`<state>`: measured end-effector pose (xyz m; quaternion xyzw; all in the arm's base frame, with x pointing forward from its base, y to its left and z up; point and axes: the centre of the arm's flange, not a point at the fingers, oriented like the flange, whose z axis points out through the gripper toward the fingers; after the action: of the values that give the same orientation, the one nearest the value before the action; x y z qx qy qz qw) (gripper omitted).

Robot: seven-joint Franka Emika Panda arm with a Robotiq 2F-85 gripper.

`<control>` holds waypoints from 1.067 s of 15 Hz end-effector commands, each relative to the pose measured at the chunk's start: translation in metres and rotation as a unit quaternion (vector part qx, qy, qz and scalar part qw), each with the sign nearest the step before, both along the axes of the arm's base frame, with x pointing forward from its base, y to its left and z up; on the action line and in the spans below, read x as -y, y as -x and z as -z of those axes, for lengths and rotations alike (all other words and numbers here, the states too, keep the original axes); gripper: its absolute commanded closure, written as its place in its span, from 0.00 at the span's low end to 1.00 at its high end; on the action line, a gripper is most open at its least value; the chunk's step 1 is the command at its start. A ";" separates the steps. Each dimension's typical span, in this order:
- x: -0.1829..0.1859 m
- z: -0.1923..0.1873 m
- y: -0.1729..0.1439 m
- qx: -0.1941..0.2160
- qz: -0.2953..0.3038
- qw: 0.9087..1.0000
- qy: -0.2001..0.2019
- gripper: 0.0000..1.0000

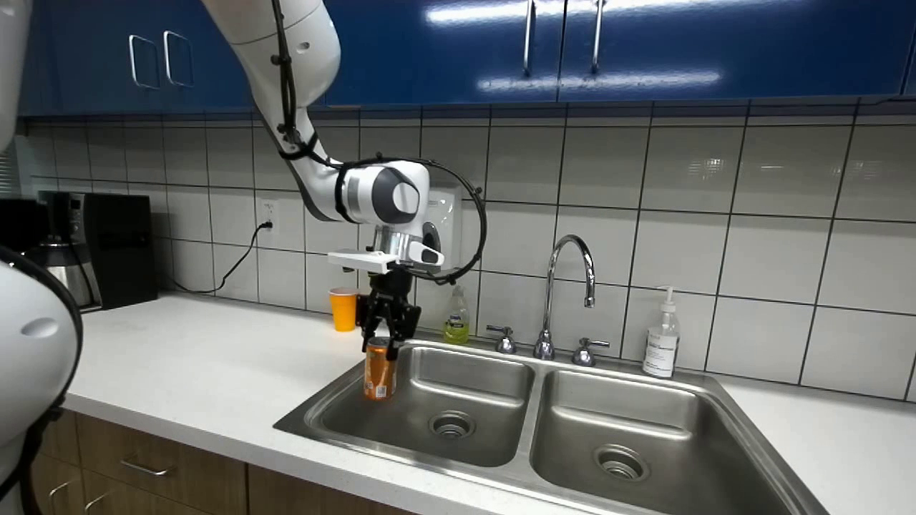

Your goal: Put the orange can on the left side of the counter.

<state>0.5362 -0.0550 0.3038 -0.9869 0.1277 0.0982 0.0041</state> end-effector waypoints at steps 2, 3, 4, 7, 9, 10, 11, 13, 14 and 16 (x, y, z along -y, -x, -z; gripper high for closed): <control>-0.065 -0.052 0.018 0.001 -0.068 0.998 0.005 0.62; -0.083 -0.057 0.018 0.002 -0.086 0.996 0.006 0.62; -0.099 -0.062 0.018 0.001 -0.102 0.995 0.006 0.62; -0.147 -0.068 0.021 0.000 -0.151 0.989 0.003 0.62; -0.178 -0.066 0.023 0.000 -0.183 0.983 0.003 0.62; -0.192 -0.064 0.023 0.002 -0.198 0.980 0.001 0.62; -0.206 -0.062 0.024 0.002 -0.211 0.977 0.002 0.62; -0.235 -0.058 0.026 0.005 -0.241 0.971 0.000 0.62; -0.248 -0.056 0.026 0.005 -0.252 0.968 0.001 0.62; -0.273 -0.049 0.024 0.002 -0.276 0.961 0.005 0.62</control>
<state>0.4997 0.1886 0.3530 -0.9888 -0.1151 0.0933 -0.0152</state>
